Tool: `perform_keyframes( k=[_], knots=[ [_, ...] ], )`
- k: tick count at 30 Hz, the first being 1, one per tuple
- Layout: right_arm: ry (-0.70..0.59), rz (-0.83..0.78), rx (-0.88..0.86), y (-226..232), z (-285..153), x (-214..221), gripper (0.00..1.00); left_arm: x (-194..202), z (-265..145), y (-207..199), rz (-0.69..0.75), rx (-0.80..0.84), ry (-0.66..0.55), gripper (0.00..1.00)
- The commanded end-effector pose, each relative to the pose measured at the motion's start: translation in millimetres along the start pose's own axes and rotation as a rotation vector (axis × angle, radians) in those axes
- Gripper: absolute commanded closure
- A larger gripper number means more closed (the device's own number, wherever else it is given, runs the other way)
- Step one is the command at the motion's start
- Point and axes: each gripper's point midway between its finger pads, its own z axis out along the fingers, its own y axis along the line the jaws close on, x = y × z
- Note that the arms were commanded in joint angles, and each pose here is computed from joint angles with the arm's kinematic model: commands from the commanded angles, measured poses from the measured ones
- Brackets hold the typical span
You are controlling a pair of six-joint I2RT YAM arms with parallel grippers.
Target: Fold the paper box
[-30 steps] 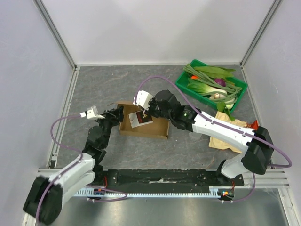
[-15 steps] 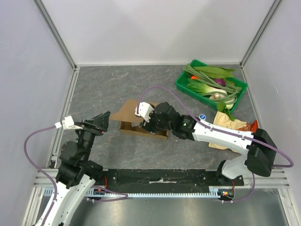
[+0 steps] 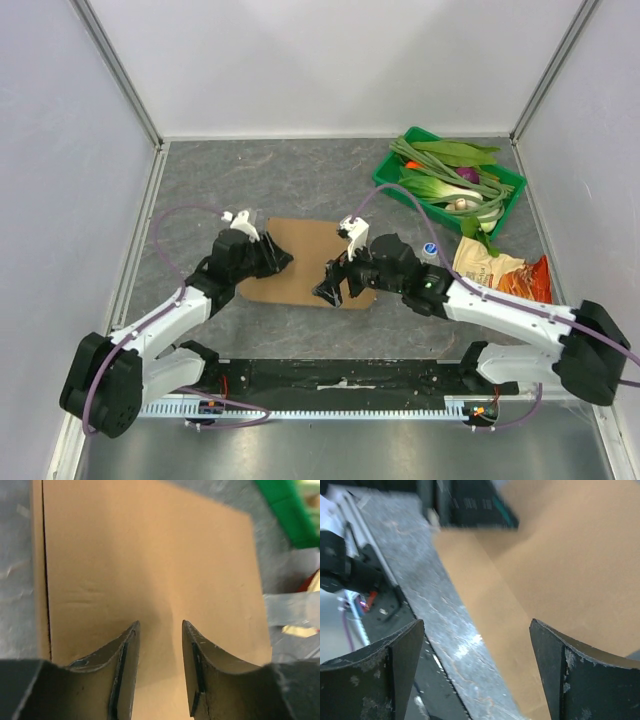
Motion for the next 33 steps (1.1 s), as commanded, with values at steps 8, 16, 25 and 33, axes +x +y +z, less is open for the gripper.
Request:
perform_keyframes(
  k=[8, 16, 25, 33],
  knots=[
    [-0.051, 0.095, -0.029, 5.2, 4.2, -38.0, 0.1, 17.2, -9.7, 11.6, 0.016, 0.017, -0.028, 0.51],
    [0.034, 0.125, 0.134, -45.7, 23.6, 12.5, 0.2, 4.0, -21.0, 14.1, 0.029, -0.021, -0.083, 0.49],
    [0.095, 0.084, 0.239, -63.3, 8.2, 25.8, 0.24, 39.4, -10.4, 47.1, 0.028, -0.094, -0.013, 0.51],
    [0.137, 0.142, 0.414, -107.2, -29.2, 11.5, 0.23, -13.9, -54.3, 30.6, 0.021, -0.147, -0.182, 0.38]
  ],
)
